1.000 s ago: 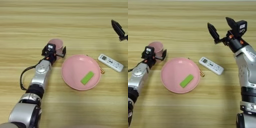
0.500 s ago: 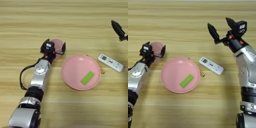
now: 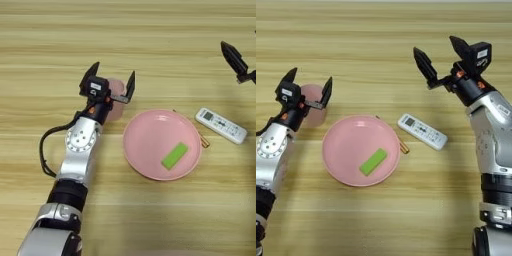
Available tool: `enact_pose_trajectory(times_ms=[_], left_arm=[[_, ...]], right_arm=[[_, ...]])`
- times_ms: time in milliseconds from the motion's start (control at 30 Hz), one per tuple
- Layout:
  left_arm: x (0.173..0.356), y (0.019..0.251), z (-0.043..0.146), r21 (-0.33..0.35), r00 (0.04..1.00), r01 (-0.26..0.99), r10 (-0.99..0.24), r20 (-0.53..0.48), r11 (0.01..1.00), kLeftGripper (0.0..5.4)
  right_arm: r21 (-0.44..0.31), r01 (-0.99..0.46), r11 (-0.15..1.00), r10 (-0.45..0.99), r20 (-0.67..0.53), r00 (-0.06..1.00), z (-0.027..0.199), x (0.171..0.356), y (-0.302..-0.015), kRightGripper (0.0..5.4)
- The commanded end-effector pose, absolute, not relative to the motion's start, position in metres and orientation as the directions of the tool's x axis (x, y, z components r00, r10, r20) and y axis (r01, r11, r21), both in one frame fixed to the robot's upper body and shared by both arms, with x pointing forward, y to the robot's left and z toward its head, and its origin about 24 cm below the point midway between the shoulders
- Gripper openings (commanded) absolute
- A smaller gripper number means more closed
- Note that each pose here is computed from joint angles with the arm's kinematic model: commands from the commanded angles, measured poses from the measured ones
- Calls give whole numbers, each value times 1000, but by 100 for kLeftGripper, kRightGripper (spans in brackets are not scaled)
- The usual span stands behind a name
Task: Move the objects on the table
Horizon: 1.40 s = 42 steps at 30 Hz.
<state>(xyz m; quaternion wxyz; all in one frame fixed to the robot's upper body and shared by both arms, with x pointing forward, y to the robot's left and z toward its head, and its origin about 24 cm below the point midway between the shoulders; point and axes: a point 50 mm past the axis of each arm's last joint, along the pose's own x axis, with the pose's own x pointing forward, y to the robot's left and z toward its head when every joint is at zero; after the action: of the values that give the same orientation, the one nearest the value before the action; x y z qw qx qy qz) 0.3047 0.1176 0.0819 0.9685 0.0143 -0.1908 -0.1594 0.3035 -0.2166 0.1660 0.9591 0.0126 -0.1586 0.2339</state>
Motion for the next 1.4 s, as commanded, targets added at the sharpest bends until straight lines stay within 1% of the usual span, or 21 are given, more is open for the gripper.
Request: enact_pose_trajectory(times_ms=[33, 100, 233, 400, 533, 600, 667, 733, 867, 933, 967, 1000, 1100, 1300, 1400], left_arm=[[300, 113, 93, 116, 843, 322, -340, 417, 940, 538], [302, 115, 100, 123, 838, 308, -330, 435, 944, 538], [314, 129, 112, 102, 851, 248, -267, 452, 963, 538], [322, 145, 125, 80, 854, 192, -206, 477, 978, 538], [325, 156, 134, 46, 857, 178, -178, 484, 983, 538], [328, 158, 135, 32, 863, 210, -201, 464, 977, 538], [328, 159, 135, 39, 861, 228, -220, 458, 973, 538], [328, 161, 134, 32, 863, 234, -223, 453, 972, 538], [325, 169, 135, -18, 847, 225, -187, 497, 974, 538], [325, 173, 129, -12, 853, 203, -170, 493, 979, 538], [326, 178, 123, -46, 869, 183, -140, 474, 982, 538], [327, 181, 117, -59, 880, 158, -113, 461, 986, 538], [328, 186, 110, -109, 889, 123, -60, 455, 986, 538], [330, 186, 104, -128, 890, 108, -38, 455, 986, 538], [329, 184, 100, -109, 888, 111, -49, 457, 988, 538]], right_arm=[[-75, -472, 878, 471, 301, 829, 168, 306, -213, 540], [-82, -488, 869, 489, 288, 823, 167, 307, -210, 540], [-108, -541, 834, 551, 219, 805, 157, 310, -200, 540], [-133, -583, 801, 598, 140, 789, 146, 320, -191, 540], [-179, -590, 787, 610, 87, 788, 137, 329, -184, 540], [-220, -594, 774, 616, 40, 787, 131, 333, -178, 540], [-237, -601, 763, 618, -6, 786, 125, 337, -174, 540], [-217, -624, 750, 631, -47, 775, 121, 342, -169, 540], [-183, -670, 719, 657, -133, 742, 115, 351, -160, 540], [-163, -695, 700, 674, -169, 719, 112, 354, -155, 540], [-144, -714, 685, 689, -191, 699, 110, 356, -150, 540], [-126, -727, 675, 698, -211, 684, 108, 357, -146, 540], [-78, -747, 660, 711, -257, 655, 103, 362, -139, 540], [-20, -774, 632, 726, -333, 602, 92, 366, -130, 540], [-8, -798, 602, 737, -379, 560, 84, 364, -125, 540]])
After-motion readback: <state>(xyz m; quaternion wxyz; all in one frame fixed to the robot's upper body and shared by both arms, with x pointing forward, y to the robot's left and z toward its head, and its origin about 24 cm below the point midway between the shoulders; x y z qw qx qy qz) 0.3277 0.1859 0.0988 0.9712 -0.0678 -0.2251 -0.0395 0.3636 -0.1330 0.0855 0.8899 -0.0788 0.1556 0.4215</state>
